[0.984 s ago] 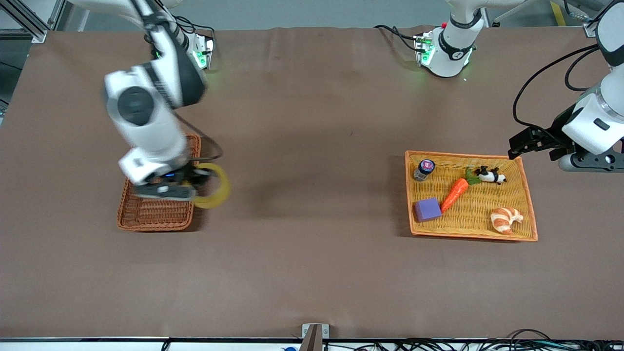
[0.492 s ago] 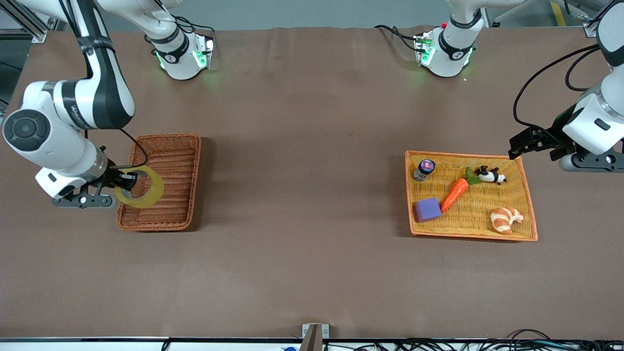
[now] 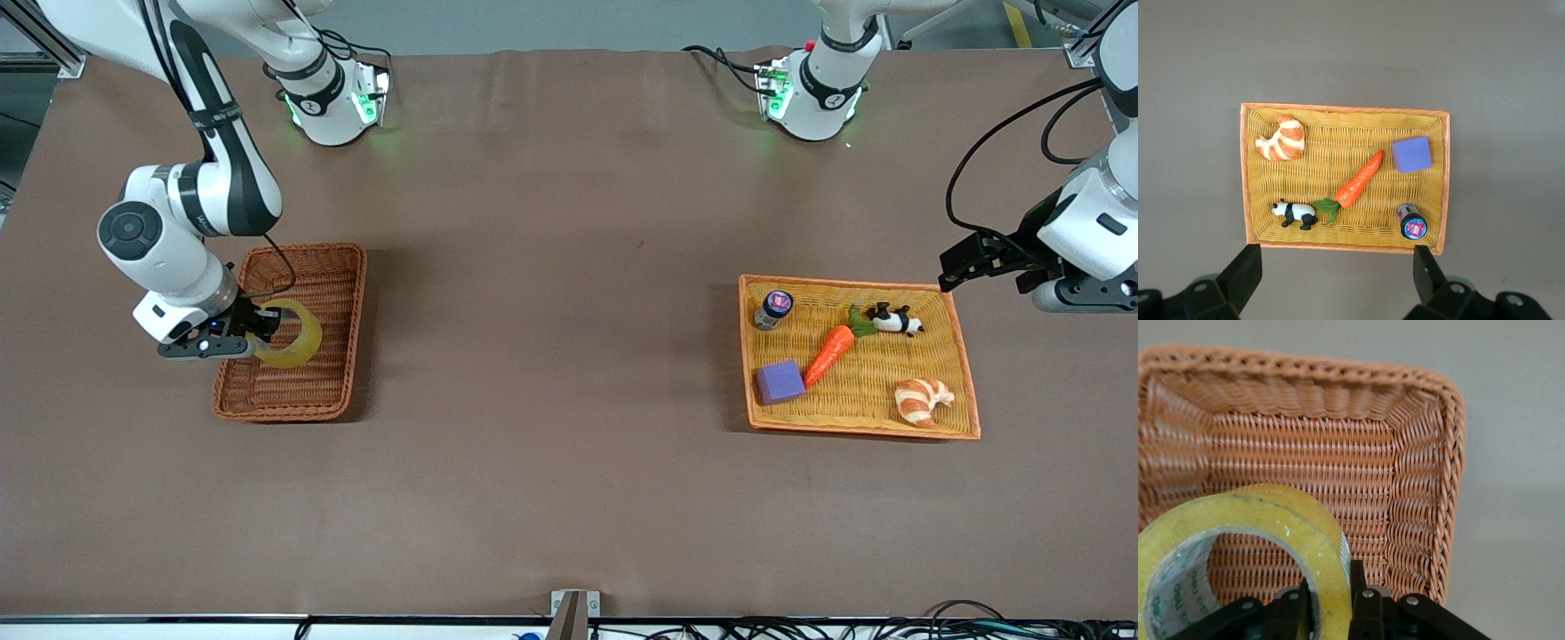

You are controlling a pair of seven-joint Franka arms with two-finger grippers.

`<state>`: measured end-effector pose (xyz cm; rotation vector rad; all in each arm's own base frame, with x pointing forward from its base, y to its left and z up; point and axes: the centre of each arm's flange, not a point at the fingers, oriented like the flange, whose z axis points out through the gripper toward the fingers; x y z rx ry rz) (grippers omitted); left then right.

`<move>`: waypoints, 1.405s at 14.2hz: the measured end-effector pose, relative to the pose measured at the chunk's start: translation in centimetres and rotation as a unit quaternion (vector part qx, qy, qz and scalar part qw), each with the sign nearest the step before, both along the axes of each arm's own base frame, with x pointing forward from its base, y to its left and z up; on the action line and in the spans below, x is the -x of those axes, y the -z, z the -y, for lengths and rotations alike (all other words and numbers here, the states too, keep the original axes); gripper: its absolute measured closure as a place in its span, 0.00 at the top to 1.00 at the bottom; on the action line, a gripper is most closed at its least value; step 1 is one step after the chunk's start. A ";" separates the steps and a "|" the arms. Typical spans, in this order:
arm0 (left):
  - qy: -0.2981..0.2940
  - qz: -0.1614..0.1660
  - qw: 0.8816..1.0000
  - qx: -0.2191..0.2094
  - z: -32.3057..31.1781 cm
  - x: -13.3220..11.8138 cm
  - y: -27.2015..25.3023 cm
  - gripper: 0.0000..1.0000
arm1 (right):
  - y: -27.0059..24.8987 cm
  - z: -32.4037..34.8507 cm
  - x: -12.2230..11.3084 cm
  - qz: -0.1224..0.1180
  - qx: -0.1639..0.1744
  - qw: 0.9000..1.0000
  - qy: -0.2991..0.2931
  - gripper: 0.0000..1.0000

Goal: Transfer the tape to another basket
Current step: 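Carry the tape with the right gripper into the wicker basket, then open the right gripper to release the tape and lift away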

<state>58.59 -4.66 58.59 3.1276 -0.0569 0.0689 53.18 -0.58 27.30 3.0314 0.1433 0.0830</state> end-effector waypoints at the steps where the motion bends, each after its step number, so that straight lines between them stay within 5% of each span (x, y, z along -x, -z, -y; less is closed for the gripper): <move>1: 0.000 0.004 1.000 0.000 0.0 0.0 -0.3 1.00 | 0.8 0.1 0.7 0.001 -0.001 1.000 -0.002 0.22; 10: -0.007 0.026 1.000 0.004 0.3 0.0 -2.6 1.00 | 5.9 -0.1 3.9 0.009 -0.007 1.000 -0.020 0.24; 13: -0.022 0.028 0.999 0.009 2.6 0.5 -2.9 1.00 | 5.6 -0.1 3.6 0.017 -0.007 1.000 -0.022 0.53; 18: -0.034 0.026 0.999 0.009 1.8 0.6 -3.0 1.00 | -2.5 0.4 0.6 0.072 -0.009 0.997 -0.014 1.00; 20: -0.034 0.023 0.999 0.008 1.8 0.9 -2.8 1.00 | -8.0 1.4 -0.6 0.056 -0.005 0.998 0.005 1.00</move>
